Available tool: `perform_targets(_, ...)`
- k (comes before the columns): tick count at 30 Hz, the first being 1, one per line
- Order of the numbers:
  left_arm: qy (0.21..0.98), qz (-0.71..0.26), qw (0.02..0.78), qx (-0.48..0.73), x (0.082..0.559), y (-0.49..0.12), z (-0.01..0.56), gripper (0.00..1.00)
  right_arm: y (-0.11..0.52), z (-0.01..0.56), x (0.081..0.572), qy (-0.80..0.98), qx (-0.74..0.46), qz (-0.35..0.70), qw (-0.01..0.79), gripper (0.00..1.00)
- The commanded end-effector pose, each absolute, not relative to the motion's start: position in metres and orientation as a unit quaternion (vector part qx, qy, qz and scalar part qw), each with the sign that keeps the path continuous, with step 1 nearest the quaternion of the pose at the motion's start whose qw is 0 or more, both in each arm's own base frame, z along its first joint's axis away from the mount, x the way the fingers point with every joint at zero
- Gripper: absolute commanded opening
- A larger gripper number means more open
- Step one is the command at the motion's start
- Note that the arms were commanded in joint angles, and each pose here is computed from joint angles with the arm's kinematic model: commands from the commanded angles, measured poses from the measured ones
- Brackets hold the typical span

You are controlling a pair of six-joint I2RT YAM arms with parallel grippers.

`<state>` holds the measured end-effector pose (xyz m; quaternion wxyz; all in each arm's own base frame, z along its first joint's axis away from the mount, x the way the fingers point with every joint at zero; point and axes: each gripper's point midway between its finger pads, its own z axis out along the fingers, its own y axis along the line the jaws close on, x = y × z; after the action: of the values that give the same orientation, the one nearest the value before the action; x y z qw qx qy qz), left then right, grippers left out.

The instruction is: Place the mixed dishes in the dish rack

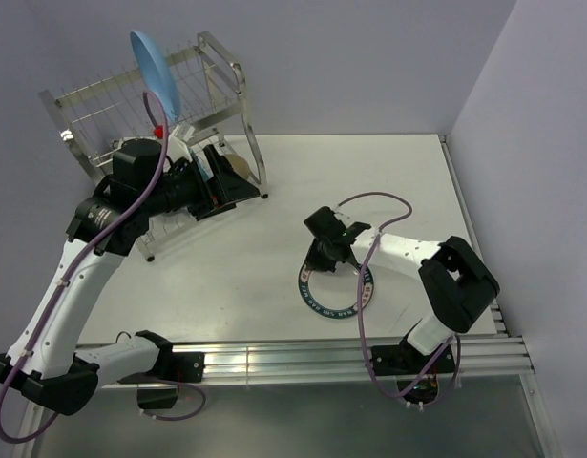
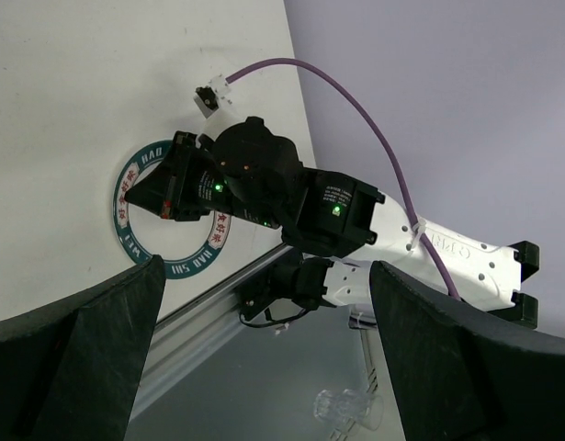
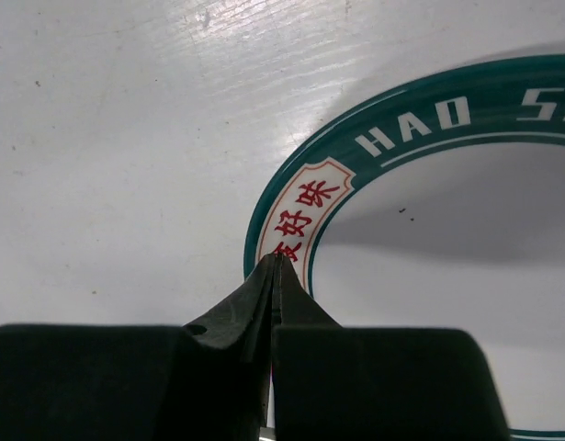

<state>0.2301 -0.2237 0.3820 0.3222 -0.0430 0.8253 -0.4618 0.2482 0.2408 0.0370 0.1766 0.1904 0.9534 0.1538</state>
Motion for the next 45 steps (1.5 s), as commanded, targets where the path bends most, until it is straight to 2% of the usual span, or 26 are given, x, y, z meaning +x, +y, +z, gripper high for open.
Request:
perform_targets(1, 0.814, -0.479, 0.328, -0.030, 0.230, -0.231, 0.394, 0.99, 0.246, 0.038, 0.254, 0.955, 0.170, 0.161, 0.181, 0.00)
perform_targets(3, 0.816, -0.480, 0.323, -0.024, 0.231, -0.235, 0.391, 0.99, 0.245, 0.041, 0.252, 0.956, 0.154, 0.166, 0.187, 0.00)
perform_targets(7, 0.826, -0.483, 0.292, -0.002, 0.228, -0.248, 0.374, 0.99, 0.228, 0.083, 0.257, 0.940, 0.143, 0.171, 0.259, 0.00)
perform_targets(10, 0.850, -0.470, 0.236, 0.034, 0.221, -0.267, 0.338, 0.99, 0.196, 0.104, 0.255, 0.928, 0.175, 0.155, 0.290, 0.38)
perform_targets(11, 0.862, -0.461, 0.205, 0.049, 0.217, -0.279, 0.318, 0.99, 0.177, 0.100, 0.255, 0.925, 0.202, 0.146, 0.287, 0.56)
perform_targets(13, 0.875, -0.442, 0.181, 0.074, 0.213, -0.289, 0.293, 0.99, 0.158, 0.107, 0.247, 0.915, 0.238, 0.162, 0.282, 0.71)
perform_targets(14, 0.888, -0.425, 0.150, 0.086, 0.208, -0.298, 0.267, 0.99, 0.140, 0.100, 0.244, 0.911, 0.267, 0.150, 0.277, 0.96)
perform_targets(15, 0.894, -0.414, 0.138, 0.100, 0.206, -0.302, 0.251, 0.99, 0.131, 0.101, 0.240, 0.907, 0.280, 0.149, 0.277, 1.00)
perform_targets(17, 0.910, -0.385, 0.097, 0.118, 0.201, -0.310, 0.205, 0.99, 0.116, 0.104, 0.228, 0.899, 0.304, 0.144, 0.282, 1.00)
perform_targets(23, 0.930, -0.334, 0.047, 0.148, 0.206, -0.324, 0.127, 0.98, 0.099, 0.107, 0.207, 0.878, 0.357, 0.149, 0.283, 1.00)
perform_targets(32, 0.931, -0.305, 0.001, 0.200, 0.209, -0.358, 0.056, 0.94, 0.073, 0.142, 0.203, 0.842, 0.380, 0.157, 0.350, 1.00)
perform_targets(35, 0.932, -0.302, -0.005, 0.201, 0.213, -0.365, 0.042, 0.88, 0.066, 0.149, 0.202, 0.830, 0.386, 0.163, 0.368, 0.99)
perform_targets(40, 0.923, -0.330, 0.009, 0.199, 0.219, -0.380, 0.024, 0.76, 0.061, 0.156, 0.201, 0.821, 0.387, 0.167, 0.384, 0.99)
perform_targets(41, 0.921, -0.335, 0.008, 0.199, 0.219, -0.383, 0.021, 0.70, 0.060, 0.158, 0.201, 0.820, 0.388, 0.167, 0.386, 0.99)
perform_targets(42, 0.919, -0.342, 0.003, 0.197, 0.218, -0.385, 0.018, 0.58, 0.059, 0.158, 0.201, 0.822, 0.384, 0.165, 0.387, 0.99)
perform_targets(44, 0.917, -0.350, 0.004, 0.193, 0.219, -0.388, 0.005, 0.47, 0.059, 0.161, 0.203, 0.823, 0.380, 0.163, 0.390, 0.98)
perform_targets(45, 0.916, -0.351, 0.002, 0.193, 0.219, -0.388, 0.001, 0.36, 0.058, 0.161, 0.203, 0.825, 0.378, 0.159, 0.389, 0.99)
